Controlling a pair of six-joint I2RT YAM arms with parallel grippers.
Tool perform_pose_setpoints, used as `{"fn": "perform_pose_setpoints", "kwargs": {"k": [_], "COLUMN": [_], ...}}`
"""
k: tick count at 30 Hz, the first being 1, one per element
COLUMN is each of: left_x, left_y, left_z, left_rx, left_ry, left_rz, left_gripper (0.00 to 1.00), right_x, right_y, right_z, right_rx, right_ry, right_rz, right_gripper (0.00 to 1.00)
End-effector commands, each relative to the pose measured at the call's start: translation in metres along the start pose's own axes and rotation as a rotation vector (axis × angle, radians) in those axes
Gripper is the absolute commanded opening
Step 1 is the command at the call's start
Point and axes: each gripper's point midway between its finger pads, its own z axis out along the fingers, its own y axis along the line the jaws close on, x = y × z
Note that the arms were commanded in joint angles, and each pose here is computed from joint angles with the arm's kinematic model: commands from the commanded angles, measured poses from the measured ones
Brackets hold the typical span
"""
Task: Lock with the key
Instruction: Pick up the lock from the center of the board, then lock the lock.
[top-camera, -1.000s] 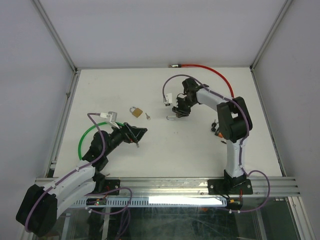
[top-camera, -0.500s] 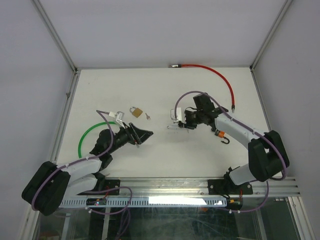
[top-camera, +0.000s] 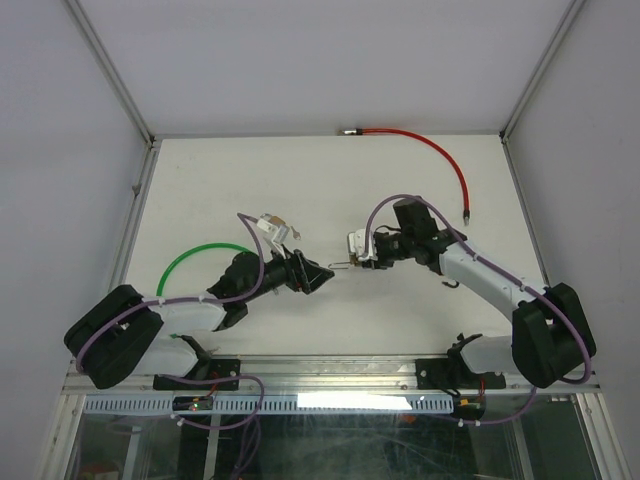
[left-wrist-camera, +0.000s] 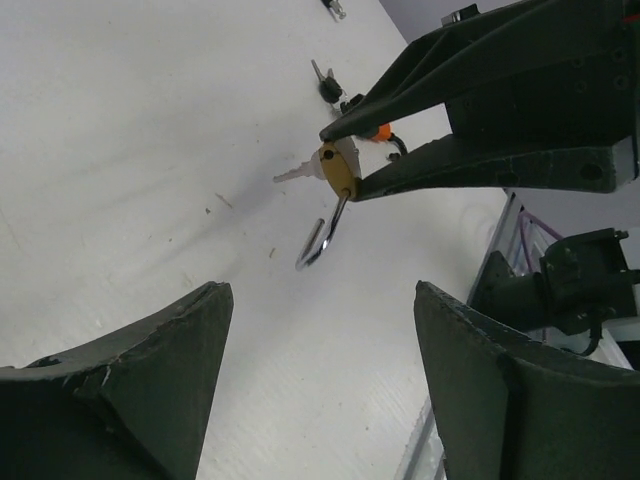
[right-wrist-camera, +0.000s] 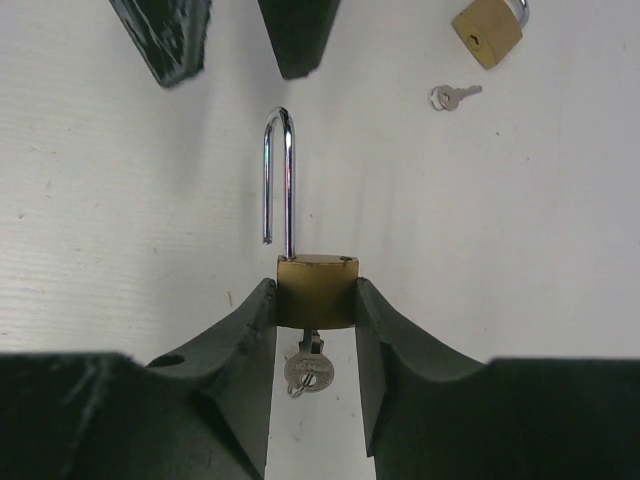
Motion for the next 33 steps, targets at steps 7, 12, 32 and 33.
{"fn": "perform_pose_setpoints", "kwargs": {"k": [7, 12, 32, 33], "left_x": [-0.014, -0.009, 0.008, 0.008], "left_y": [-0.007, -0.008, -0.015, -0.015], "left_z": [0.036, 0.039, 0.047, 0.047], "left_rx": [-0.014, -0.003, 0.059, 0.06], "left_ry": [-0.007, 0.02, 0.105, 0.104], "left_rz": [0.18, 0.184, 0.191, 0.194], "left_gripper": [0.62, 0.55, 0.0, 0.0], "right_x": [-0.032, -0.033, -0.03, -0.03], "right_y": [0.0, 0.0, 0.003, 0.002], "right_z": [0.003, 0.004, 0.007, 0.007], "right_rx": [-0.005, -0.009, -0.023, -0.023], "right_ry": [-0.106, -0.106, -0.103, -0.102], "right_rz": [-0.109, -0.11, -0.099, -0.099], "right_gripper": [0.01, 0.01, 0.01, 0.01]}}
